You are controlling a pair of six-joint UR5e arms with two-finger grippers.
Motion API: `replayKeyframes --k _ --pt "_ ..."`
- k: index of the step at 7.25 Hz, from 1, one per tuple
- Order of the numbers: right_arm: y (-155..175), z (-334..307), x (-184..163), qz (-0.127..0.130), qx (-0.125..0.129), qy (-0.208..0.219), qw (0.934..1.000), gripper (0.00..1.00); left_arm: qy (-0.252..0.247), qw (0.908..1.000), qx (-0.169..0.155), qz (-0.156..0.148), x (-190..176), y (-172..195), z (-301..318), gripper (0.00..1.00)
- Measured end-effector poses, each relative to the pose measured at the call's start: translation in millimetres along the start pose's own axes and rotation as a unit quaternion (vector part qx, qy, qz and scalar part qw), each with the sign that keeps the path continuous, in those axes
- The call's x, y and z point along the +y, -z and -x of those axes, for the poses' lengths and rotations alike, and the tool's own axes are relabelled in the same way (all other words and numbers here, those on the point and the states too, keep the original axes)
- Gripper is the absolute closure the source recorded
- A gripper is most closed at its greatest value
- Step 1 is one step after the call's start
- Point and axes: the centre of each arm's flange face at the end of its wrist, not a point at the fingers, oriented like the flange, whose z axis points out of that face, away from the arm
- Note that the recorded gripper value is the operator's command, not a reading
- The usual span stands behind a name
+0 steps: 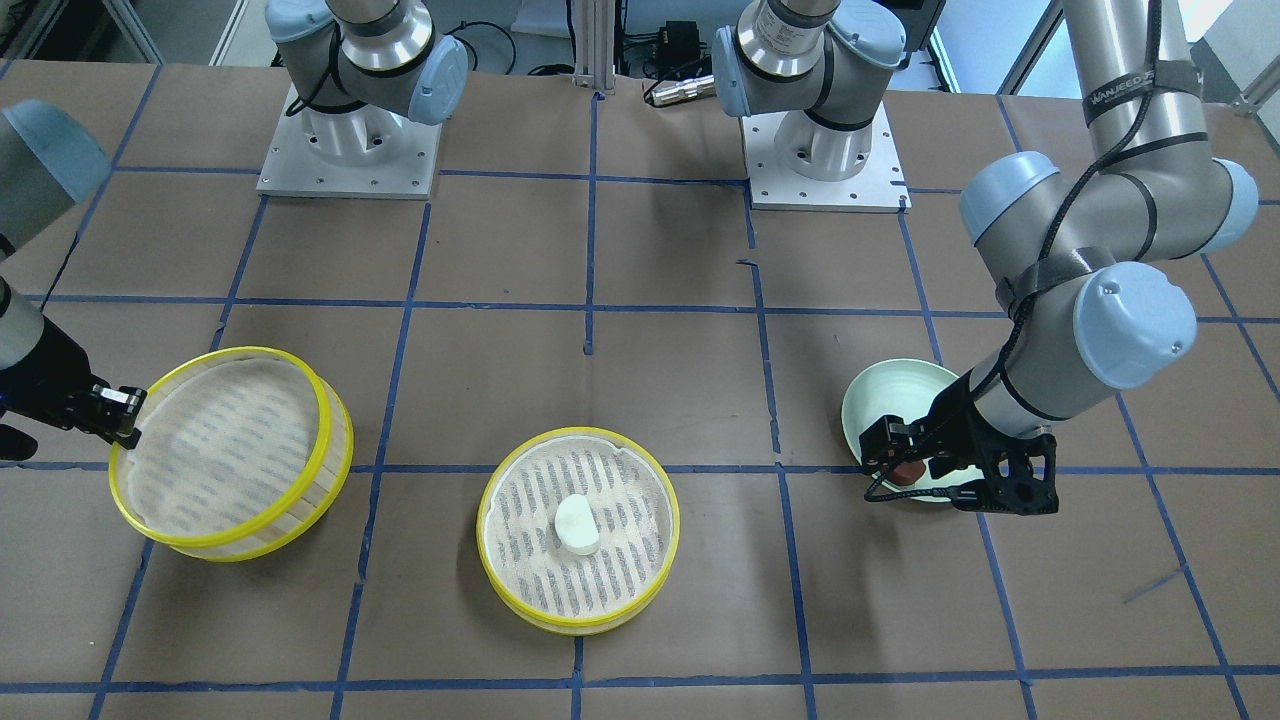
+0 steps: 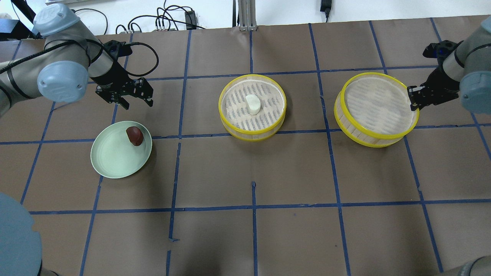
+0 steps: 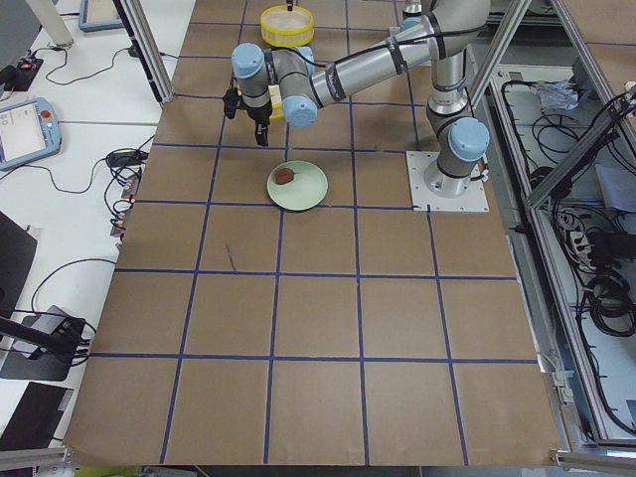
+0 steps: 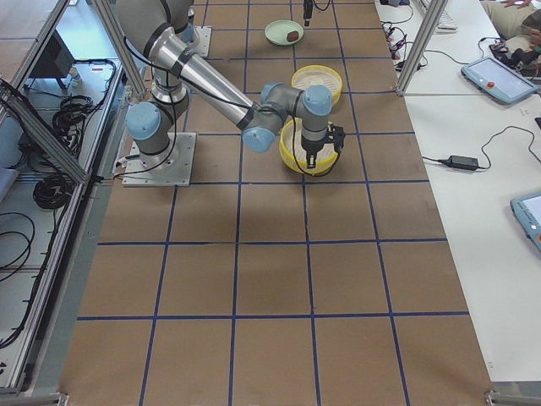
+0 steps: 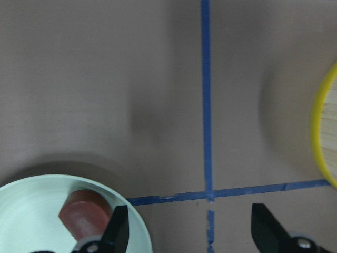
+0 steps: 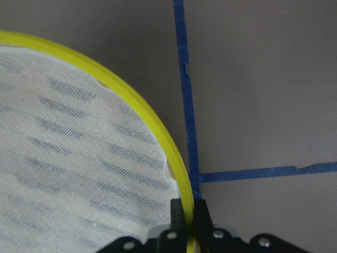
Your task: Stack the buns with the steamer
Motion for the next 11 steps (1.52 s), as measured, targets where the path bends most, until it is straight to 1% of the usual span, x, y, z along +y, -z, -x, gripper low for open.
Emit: replayKeyframes --k 1,2,3,5,6,7,9,10,11 --pt "21.5 28.6 -0.1 -0.002 0.003 0.005 1.0 0.94 0.0 0.9997 -0.023 0.005 6.4 -15.8 12.3 0.18" --pt "36.4 70.1 -1.4 -0.007 0.008 0.008 0.9999 0.94 0.0 0.9992 -0.039 0.008 11.5 -29.8 20.3 0.18" --pt "50.3 117.3 -2.2 -0.014 0.011 0.008 0.9998 0.94 0.003 0.9989 -0.044 0.015 17.6 -43.1 27.6 0.17" --pt "73.1 209.5 4.7 -0.019 0.006 -0.01 0.9998 0.93 0.023 0.9985 -0.039 0.029 28.7 -62.6 49.1 0.19" --pt "77.4 251.1 10.9 -0.019 0.005 -0.015 0.9997 0.93 0.031 0.9983 -0.034 0.037 32.6 -71.4 53.1 0.19" --pt "73.1 279.6 16.0 -0.015 0.011 -0.016 0.9997 0.93 0.034 0.9981 -0.028 0.042 35.8 -79.8 53.5 0.25" --pt "51.6 311.3 21.3 -0.003 0.035 -0.011 0.9993 0.92 0.036 0.9983 -0.018 0.042 37.2 -87.1 52.2 0.73" --pt "44.5 318.9 23.0 0.001 0.041 -0.008 0.9991 0.92 0.035 0.9985 -0.018 0.039 35.5 -84.8 52.5 0.87" --pt "41.6 322.1 23.7 0.003 0.043 -0.007 0.999 0.92 0.032 0.9987 -0.021 0.035 33.4 -80.8 53.1 0.93"
